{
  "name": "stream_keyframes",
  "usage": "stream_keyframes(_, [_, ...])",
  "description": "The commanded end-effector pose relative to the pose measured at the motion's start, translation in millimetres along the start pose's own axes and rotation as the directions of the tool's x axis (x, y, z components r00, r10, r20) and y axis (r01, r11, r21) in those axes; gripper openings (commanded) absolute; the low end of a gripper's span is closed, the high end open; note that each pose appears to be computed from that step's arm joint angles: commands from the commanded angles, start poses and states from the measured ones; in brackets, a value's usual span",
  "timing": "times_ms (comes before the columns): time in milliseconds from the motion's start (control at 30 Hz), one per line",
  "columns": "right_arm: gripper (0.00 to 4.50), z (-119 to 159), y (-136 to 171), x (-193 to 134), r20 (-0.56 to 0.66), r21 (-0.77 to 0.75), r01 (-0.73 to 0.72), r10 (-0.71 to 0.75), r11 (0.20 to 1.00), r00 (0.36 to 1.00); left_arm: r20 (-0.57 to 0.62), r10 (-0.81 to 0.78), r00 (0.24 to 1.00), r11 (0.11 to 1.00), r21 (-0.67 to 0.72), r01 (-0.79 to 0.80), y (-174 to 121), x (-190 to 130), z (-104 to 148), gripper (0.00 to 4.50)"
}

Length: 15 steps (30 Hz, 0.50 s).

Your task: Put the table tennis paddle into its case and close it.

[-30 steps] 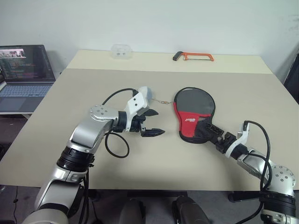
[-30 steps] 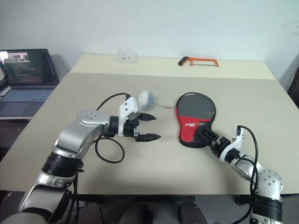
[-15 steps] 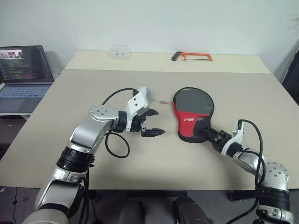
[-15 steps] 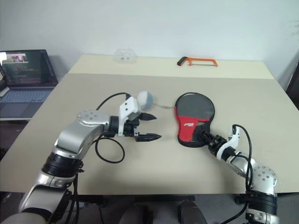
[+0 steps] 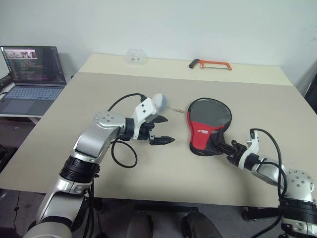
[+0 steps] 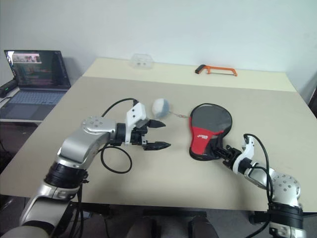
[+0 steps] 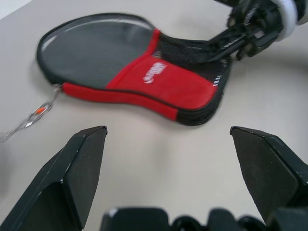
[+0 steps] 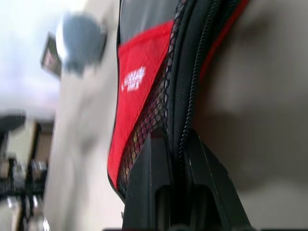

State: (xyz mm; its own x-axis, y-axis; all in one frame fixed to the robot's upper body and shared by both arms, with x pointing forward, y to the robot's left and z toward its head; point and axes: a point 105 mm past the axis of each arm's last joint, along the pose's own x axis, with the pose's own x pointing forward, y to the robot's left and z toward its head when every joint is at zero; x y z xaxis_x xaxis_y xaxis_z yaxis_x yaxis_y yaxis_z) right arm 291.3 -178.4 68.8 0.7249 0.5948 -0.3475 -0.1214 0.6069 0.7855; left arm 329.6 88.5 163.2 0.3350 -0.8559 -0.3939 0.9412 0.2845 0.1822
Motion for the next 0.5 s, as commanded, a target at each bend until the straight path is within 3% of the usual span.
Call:
stream_keyframes(33, [0.03,-35,-23,-14,-0.169,-0.014,0.072,-0.073,0.997,0.983,0.016,-0.002,1.000,0.999,0.041,0.001,1,-1,9,4.50])
stream_keyframes(367, [0.03,-75,-9,-50,-0.433,-0.199,-0.097,0.001,0.975,0.902,0.016,-0.027,1.000,0.998,0.052,0.026,2,3,11,4.50])
stream_keyframes(500, [0.03,-85,-5,-55,-0.476,-0.218,-0.150,0.029,0.965,0.879,0.015,-0.033,0.999,0.998,0.055,0.032,2,2,11,4.50])
